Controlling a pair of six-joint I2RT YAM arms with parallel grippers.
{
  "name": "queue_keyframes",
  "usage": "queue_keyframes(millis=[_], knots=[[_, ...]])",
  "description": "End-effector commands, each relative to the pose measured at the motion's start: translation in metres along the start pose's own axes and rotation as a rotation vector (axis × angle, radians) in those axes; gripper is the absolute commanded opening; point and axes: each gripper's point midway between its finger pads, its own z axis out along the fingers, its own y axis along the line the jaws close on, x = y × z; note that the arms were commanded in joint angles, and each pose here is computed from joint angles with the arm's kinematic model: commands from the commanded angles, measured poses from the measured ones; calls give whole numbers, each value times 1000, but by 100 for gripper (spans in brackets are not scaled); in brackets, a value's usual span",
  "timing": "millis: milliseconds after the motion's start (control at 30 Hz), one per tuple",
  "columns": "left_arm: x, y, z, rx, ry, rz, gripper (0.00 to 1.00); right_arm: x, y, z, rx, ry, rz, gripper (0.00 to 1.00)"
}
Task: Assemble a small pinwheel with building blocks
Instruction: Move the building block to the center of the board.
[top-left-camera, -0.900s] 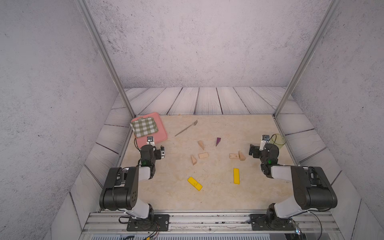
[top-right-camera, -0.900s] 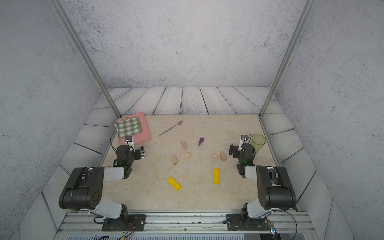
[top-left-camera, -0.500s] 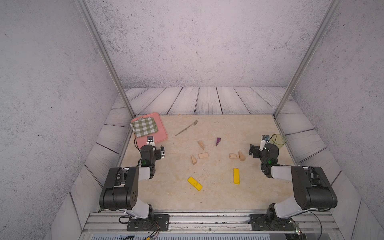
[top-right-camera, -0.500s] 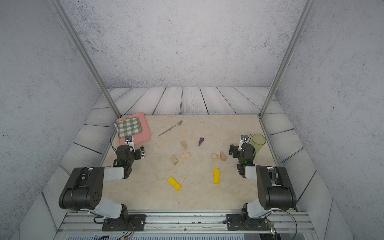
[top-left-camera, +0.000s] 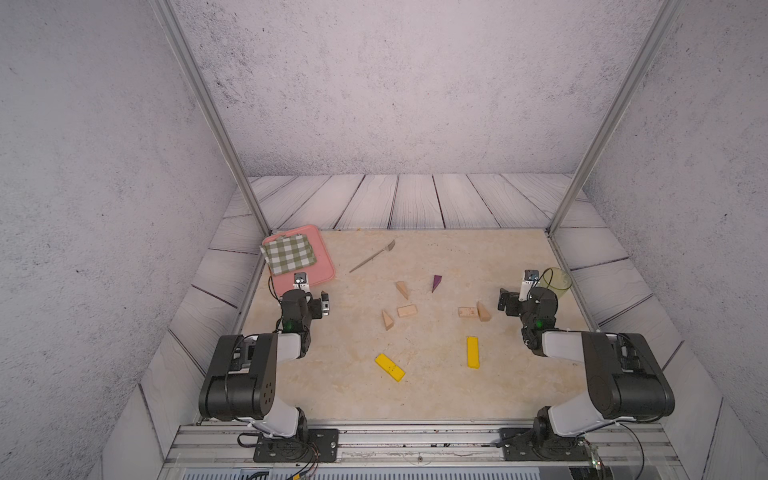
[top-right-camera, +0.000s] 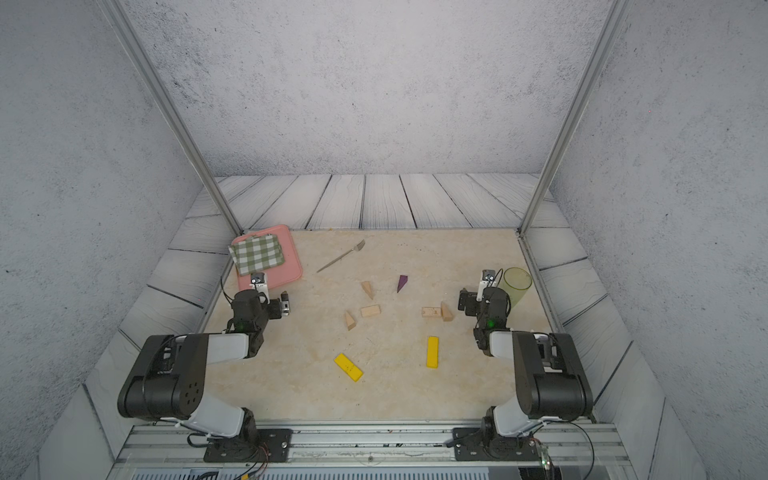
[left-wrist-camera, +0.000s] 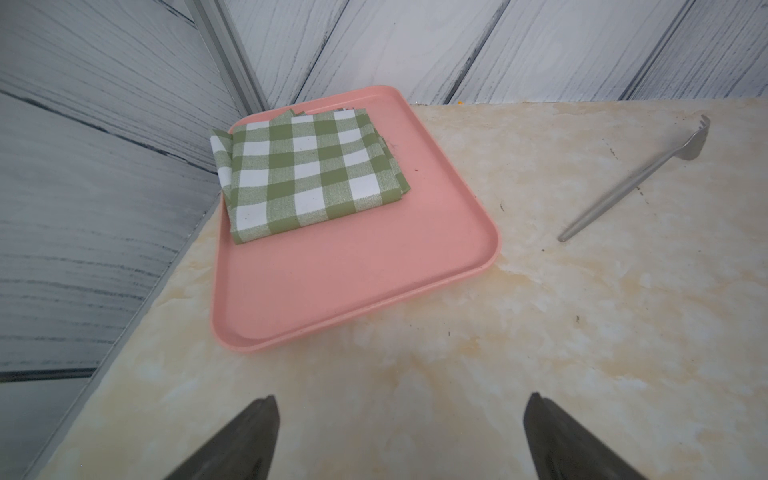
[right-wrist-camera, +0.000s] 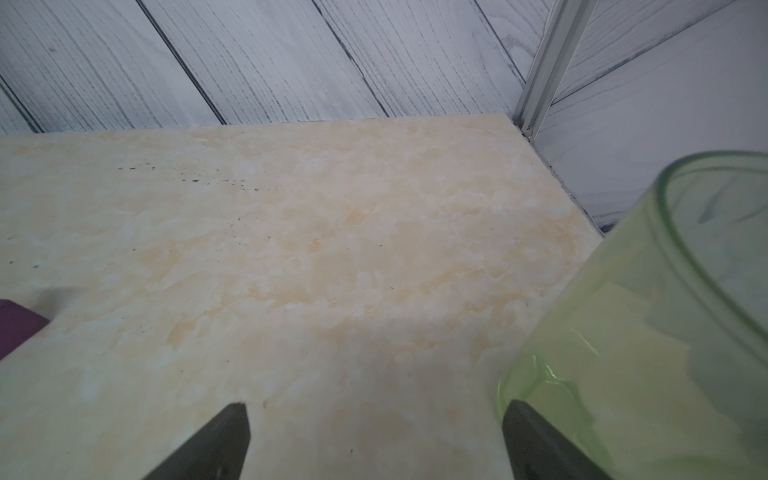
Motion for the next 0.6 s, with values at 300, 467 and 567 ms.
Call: queue_keyframes(millis=[300, 467, 567], knots=[[-7, 2, 0, -3, -19, -2, 98, -38, 115, -52, -255, 417, -148, 99], [-6, 2, 0, -2, -18, -3, 98, -22, 204, -90, -377, 537, -190, 99], [-22, 11, -6, -49, -68, -27, 98, -7, 240, -100, -393, 636, -213, 99]])
